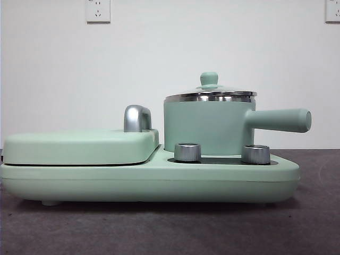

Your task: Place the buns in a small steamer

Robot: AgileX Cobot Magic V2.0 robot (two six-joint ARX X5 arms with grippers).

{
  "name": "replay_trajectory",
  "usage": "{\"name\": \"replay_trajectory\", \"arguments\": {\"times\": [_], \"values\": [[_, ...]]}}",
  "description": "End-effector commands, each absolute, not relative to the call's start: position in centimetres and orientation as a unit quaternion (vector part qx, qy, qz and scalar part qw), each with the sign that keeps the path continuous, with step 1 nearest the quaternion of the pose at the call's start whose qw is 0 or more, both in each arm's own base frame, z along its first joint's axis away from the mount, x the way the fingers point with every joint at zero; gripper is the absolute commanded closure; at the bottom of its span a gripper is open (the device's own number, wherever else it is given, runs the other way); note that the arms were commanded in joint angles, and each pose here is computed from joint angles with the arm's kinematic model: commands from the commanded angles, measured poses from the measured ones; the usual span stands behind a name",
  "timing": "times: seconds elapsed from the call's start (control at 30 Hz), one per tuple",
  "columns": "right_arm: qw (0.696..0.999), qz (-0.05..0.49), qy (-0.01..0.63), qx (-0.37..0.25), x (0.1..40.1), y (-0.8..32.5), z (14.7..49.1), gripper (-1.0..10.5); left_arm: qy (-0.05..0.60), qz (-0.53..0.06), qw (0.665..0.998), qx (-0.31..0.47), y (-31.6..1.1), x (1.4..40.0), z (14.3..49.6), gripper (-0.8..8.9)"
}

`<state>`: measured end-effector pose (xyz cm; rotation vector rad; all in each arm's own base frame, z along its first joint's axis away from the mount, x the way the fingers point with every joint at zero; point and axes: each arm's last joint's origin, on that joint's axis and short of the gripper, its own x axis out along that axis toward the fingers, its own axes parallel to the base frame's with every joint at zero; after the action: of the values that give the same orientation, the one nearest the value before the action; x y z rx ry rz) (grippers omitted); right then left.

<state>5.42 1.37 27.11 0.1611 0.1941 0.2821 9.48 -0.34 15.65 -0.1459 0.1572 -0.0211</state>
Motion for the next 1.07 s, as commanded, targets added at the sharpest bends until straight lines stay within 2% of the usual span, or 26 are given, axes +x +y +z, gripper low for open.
{"name": "replay_trajectory", "arguments": {"times": [0.03,0.13,0.27,0.47,0.63,1.07], "values": [[0.991,0.103,0.038,0.082,7.0,1.1,25.1,9.3,0.09,-0.006,0.994,-0.069,-0.3,9.6,15.0,7.77],[0.996,0.05,0.037,0.062,8.2,0.6,22.2,9.3,0.09,-0.006,0.994,-0.069,-0.3,9.6,15.0,7.77],[0.998,0.011,0.056,0.031,9.0,0.1,19.1,9.3,0.09,-0.006,0.994,-0.069,-0.3,9.6,15.0,7.77],[0.997,0.006,0.074,-0.008,9.6,0.0,16.2,9.3,0.09,-0.006,0.994,-0.069,-0.3,9.6,15.0,7.77],[0.996,-0.003,0.084,-0.01,9.6,0.0,15.0,9.3,0.09,-0.006,0.994,-0.069,-0.3,9.6,15.0,7.77],[0.997,-0.001,0.082,-0.006,9.6,0.0,15.0,9.3,0.09,-0.006,0.994,-0.069,-0.3,9.6,15.0,7.77]]}}
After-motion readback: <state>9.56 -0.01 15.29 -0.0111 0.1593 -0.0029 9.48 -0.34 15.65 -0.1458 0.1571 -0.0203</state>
